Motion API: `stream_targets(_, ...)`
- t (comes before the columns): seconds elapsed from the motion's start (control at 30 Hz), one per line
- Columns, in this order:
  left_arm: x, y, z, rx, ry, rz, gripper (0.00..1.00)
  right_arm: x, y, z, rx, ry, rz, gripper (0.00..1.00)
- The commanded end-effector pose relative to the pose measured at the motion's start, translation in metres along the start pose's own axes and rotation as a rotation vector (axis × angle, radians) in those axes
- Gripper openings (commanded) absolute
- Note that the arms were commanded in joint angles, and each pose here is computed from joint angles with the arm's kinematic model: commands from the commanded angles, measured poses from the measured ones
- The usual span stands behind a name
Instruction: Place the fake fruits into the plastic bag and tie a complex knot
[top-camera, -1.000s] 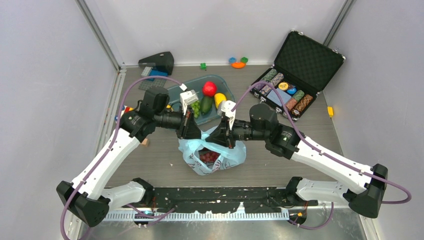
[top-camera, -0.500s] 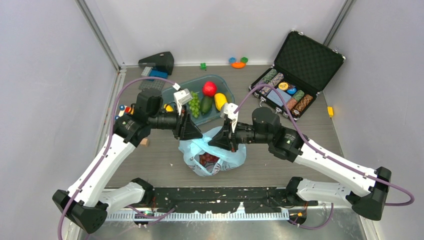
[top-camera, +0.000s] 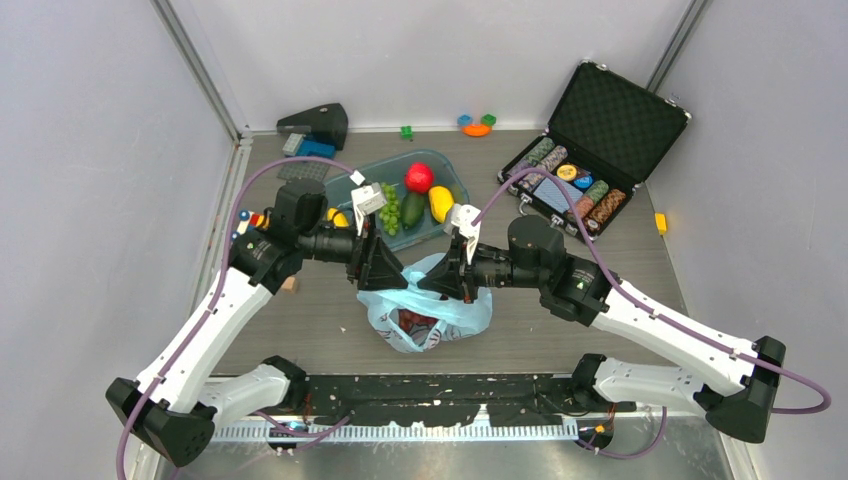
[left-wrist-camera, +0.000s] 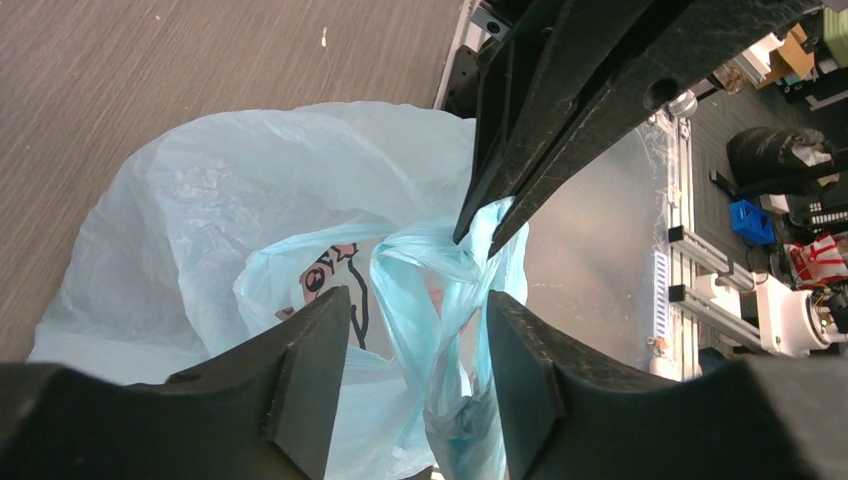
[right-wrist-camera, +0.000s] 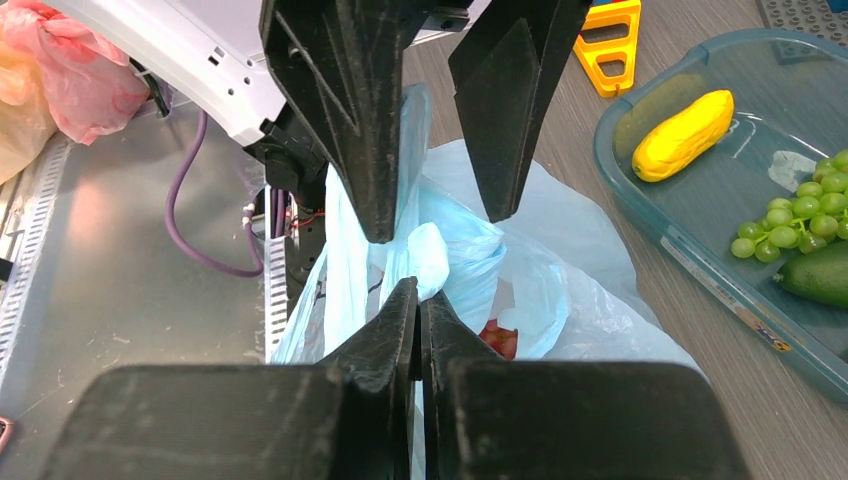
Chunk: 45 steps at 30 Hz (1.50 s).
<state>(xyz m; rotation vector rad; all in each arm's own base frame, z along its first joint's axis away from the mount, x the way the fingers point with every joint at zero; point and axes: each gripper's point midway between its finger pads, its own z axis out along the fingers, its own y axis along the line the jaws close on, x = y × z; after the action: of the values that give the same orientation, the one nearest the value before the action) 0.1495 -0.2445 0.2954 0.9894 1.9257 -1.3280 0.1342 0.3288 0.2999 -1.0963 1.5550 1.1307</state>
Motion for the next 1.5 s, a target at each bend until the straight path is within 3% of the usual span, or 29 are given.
stream_targets(0.0, -0.001, -0.008, -0.002, 0.047, -0.002, 0.037, 0.58, -0.018, 0.002, -0.003, 0.006, -0.063, -0.021, 0.05)
stream_targets(0.2, 0.003, -0.012, -0.003, 0.070, 0.012, 0.050, 0.71, -0.018, 0.002, -0.002, 0.007, -0.062, -0.020, 0.05)
stream_targets(0.33, 0.008, -0.009, -0.005, 0.055, 0.032, 0.059, 0.72, -0.018, 0.002, -0.002, 0.007, -0.063, -0.021, 0.05)
stream_targets(0.47, 0.011, 0.000, -0.005, 0.005, 0.052, 0.050, 0.64, -0.018, 0.002, -0.002, 0.008, -0.064, -0.024, 0.05)
stream_targets(0.83, 0.008, -0.002, -0.002, 0.030, 0.037, 0.051, 0.02, -0.036, 0.011, -0.008, -0.020, -0.109, -0.040, 0.05)
stream_targets(1.17, -0.003, 0.006, -0.001, -0.028, -0.023, 0.049, 0.00, -0.051, 0.049, 0.002, -0.151, -0.137, -0.096, 0.05)
stream_targets(1.33, -0.011, 0.017, -0.001, -0.101, -0.058, 0.043, 0.00, -0.020, 0.059, 0.020, -0.202, 0.002, -0.098, 0.05)
stream_targets(1.47, -0.014, 0.020, -0.002, -0.121, -0.072, 0.045, 0.00, 0.011, 0.047, 0.031, -0.147, 0.104, -0.099, 0.05)
